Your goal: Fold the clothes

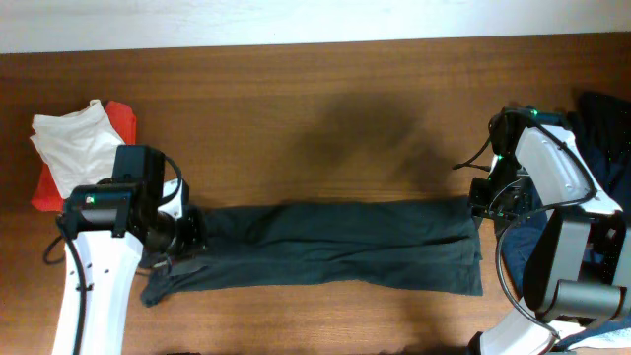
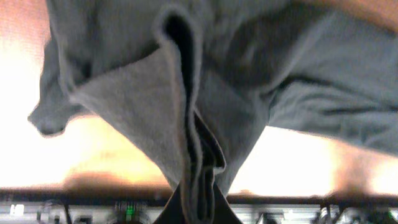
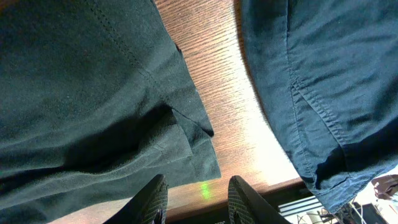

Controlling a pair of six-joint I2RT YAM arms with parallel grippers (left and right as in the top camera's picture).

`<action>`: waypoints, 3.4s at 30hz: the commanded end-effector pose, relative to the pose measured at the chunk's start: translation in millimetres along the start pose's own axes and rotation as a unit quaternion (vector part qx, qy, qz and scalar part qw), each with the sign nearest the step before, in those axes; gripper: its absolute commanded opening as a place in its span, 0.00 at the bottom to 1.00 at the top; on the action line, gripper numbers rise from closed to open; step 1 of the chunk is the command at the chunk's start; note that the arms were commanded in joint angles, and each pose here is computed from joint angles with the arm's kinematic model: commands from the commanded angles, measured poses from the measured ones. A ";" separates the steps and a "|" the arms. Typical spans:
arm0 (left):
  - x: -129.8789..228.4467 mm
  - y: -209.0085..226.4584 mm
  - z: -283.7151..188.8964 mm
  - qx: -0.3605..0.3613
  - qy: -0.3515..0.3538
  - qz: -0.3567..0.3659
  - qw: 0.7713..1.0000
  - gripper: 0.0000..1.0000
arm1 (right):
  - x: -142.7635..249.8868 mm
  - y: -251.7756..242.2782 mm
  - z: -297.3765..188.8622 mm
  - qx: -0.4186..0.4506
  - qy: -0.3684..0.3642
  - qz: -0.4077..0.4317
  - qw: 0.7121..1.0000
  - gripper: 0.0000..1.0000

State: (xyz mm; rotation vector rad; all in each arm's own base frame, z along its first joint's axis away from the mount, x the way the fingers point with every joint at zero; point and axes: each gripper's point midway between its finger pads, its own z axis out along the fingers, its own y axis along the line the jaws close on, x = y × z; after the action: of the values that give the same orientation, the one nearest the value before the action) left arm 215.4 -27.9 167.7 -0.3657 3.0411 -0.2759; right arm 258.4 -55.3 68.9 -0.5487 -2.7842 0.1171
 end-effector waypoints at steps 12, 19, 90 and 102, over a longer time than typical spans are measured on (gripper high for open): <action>-41.4 55.3 149.3 -0.138 0.098 -0.020 0.985 0.06 | 1.6 7.8 -1.6 -0.029 0.001 -0.046 0.999 0.41; -27.3 74.8 177.8 -0.136 0.108 -0.052 0.983 0.50 | -0.9 11.4 22.3 -0.141 0.001 -0.093 0.986 0.55; -75.0 68.6 88.8 -0.074 0.002 -0.079 0.994 0.99 | 70.0 230.3 -31.0 -0.010 -0.171 -0.306 0.937 0.41; -74.8 68.5 88.9 -0.074 0.002 -0.079 0.994 0.99 | 182.8 249.9 12.8 -0.287 0.064 -0.527 0.798 0.24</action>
State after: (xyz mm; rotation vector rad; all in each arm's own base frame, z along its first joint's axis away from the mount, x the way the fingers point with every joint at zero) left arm 275.9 36.7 64.2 -0.6322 3.0730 -0.0700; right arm 201.5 223.7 51.1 0.6893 -2.6770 -0.6937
